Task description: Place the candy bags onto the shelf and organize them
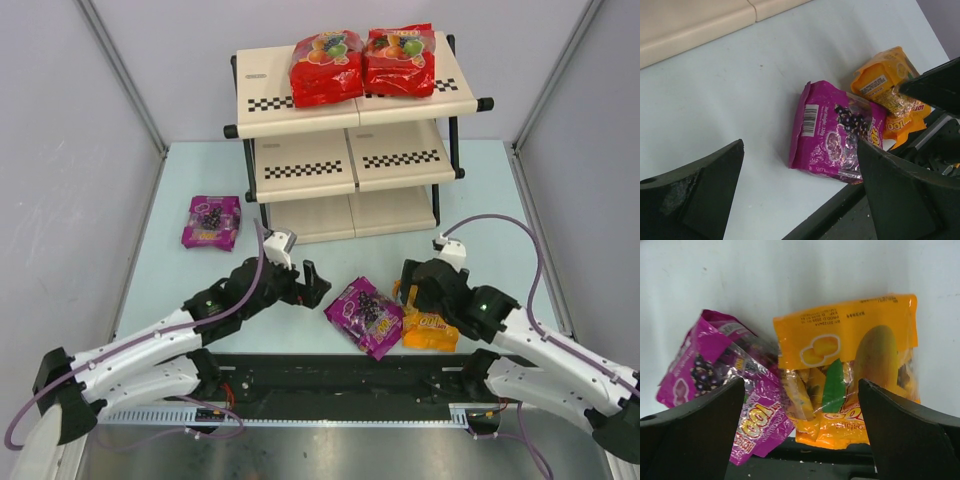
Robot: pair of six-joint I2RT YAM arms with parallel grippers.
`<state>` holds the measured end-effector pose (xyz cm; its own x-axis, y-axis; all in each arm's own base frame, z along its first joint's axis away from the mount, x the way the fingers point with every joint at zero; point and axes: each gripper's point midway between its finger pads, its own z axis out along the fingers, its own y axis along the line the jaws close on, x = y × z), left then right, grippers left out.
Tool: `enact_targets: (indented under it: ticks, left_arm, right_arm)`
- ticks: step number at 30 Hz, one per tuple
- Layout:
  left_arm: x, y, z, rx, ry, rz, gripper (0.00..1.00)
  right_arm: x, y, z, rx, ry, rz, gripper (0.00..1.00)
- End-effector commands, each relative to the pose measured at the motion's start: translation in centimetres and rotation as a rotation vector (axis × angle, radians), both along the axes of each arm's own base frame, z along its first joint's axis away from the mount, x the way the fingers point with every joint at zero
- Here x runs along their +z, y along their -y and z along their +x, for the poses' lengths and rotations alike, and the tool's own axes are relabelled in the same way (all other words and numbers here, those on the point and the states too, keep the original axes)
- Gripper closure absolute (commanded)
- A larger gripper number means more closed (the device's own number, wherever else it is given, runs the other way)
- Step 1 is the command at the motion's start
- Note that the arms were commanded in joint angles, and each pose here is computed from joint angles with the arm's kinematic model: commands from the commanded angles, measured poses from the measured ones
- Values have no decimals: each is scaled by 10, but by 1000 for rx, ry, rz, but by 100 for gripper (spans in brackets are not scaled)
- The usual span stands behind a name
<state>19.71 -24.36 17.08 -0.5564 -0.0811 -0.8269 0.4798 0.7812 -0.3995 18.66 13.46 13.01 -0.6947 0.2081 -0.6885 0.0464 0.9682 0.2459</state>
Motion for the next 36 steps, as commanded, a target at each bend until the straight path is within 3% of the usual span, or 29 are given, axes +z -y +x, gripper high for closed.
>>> enact_targets:
  ticks: [1,2,6,7,10,15,17,21,24,29,31,32,33,34,36]
  left_arm:
    - [37,20,9,10,74,-91,0]
    - [37,20,9,11,72,-93,0]
    - [34,19,6,11,65,-91,0]
    - [34,17,5,19,63,-85,0]
    - [34,8,3,35,67,-83,0]
    - [38,-9,-1,70,84,-77,0]
    - [45,-17,-2,90,98,-84,0]
    - [55,-28,-4,114,117,-95,0]
    - [59,-34,-4,130,123,-94,0]
    - [60,-42,-6,150,126,-87,0]
    - [59,-47,-6,164,127,-79,0]
    - [58,-48,-6,170,126,-78,0]
    - [58,-50,-6,174,127,-75,0]
    - [59,-53,-6,182,130,-75,0]
    - [58,-55,-6,189,134,-69,0]
  right_arm:
    - [-25,1,0,-40,-53,-71,0]
    - [-31,2,1,-36,-62,-98,4]
    - [-44,-4,3,5,-67,-163,46]
    - [-44,-8,4,38,-55,-178,70]
    - [-35,-15,7,95,-9,-173,100]
    - [25,-39,6,292,201,-34,100]
    - [57,-56,-10,484,309,53,100]
    - [120,-80,-33,699,518,230,100]
    - [141,-99,-51,861,569,291,100]
    - [117,-148,-87,1204,405,293,100]
    - [95,-160,-93,1267,309,208,99]
    - [87,-163,-101,1277,285,172,85]
    - [81,-161,-95,1214,269,134,63]
    - [75,-153,-74,1048,269,77,48]
    - [77,-138,-59,899,278,65,43]
